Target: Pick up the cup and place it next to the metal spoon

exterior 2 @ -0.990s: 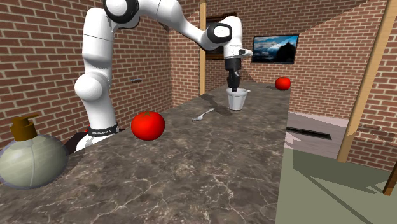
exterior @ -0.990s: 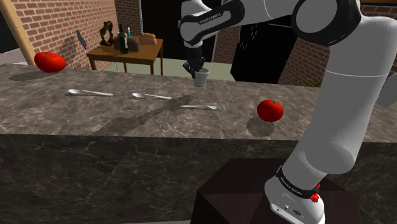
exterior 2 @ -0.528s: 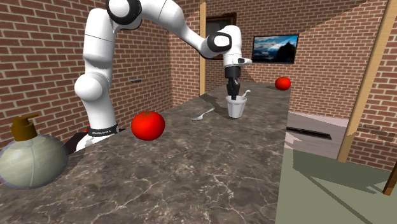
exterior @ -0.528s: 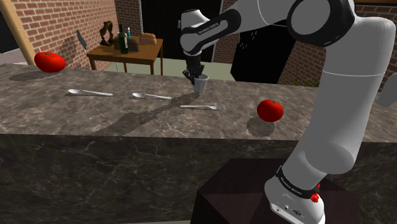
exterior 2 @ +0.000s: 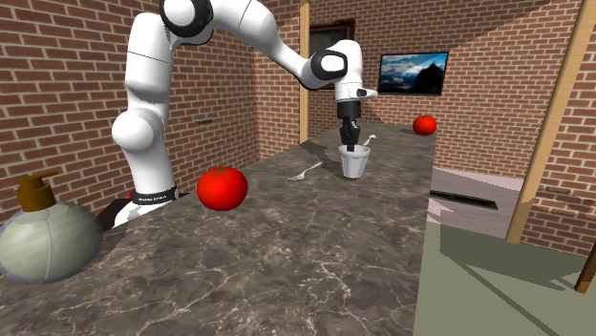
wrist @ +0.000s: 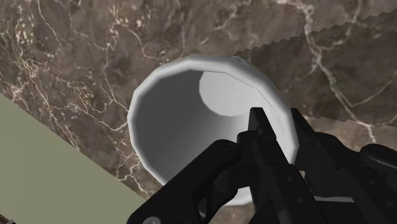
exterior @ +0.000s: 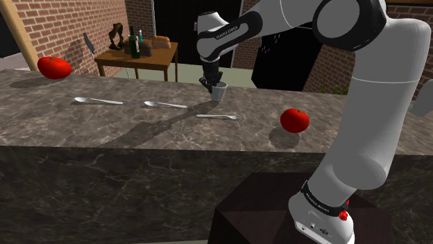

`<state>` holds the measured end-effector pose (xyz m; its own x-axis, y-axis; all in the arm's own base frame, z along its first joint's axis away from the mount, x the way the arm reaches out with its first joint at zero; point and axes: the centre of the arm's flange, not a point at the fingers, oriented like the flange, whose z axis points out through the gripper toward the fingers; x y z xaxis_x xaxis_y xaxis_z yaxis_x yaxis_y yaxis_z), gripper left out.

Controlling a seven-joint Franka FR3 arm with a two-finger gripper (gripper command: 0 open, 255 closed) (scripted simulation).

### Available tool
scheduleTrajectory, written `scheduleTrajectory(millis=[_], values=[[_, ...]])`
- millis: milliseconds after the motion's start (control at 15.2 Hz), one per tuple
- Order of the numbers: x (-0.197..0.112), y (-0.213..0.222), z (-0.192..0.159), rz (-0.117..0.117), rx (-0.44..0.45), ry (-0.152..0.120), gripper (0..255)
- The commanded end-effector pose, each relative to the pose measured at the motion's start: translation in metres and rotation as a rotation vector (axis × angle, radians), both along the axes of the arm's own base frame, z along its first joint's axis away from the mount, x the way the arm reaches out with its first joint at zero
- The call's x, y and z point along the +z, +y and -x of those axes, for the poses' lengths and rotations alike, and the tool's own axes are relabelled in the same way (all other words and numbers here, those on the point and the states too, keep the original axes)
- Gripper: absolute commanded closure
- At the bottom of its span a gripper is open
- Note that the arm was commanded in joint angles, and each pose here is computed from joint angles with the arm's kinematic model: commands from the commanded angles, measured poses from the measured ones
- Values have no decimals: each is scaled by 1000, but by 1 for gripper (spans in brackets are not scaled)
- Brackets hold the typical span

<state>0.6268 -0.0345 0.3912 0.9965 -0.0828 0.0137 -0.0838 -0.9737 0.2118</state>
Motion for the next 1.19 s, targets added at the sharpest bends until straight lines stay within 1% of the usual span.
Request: scheduleTrajectory(millis=[0,330,594,1122], values=[[0,0,0,0,0,0,0],[0,0,0,0,0,0,0],[49,11,0,0,0,0,0],[49,11,0,0,0,0,0]])
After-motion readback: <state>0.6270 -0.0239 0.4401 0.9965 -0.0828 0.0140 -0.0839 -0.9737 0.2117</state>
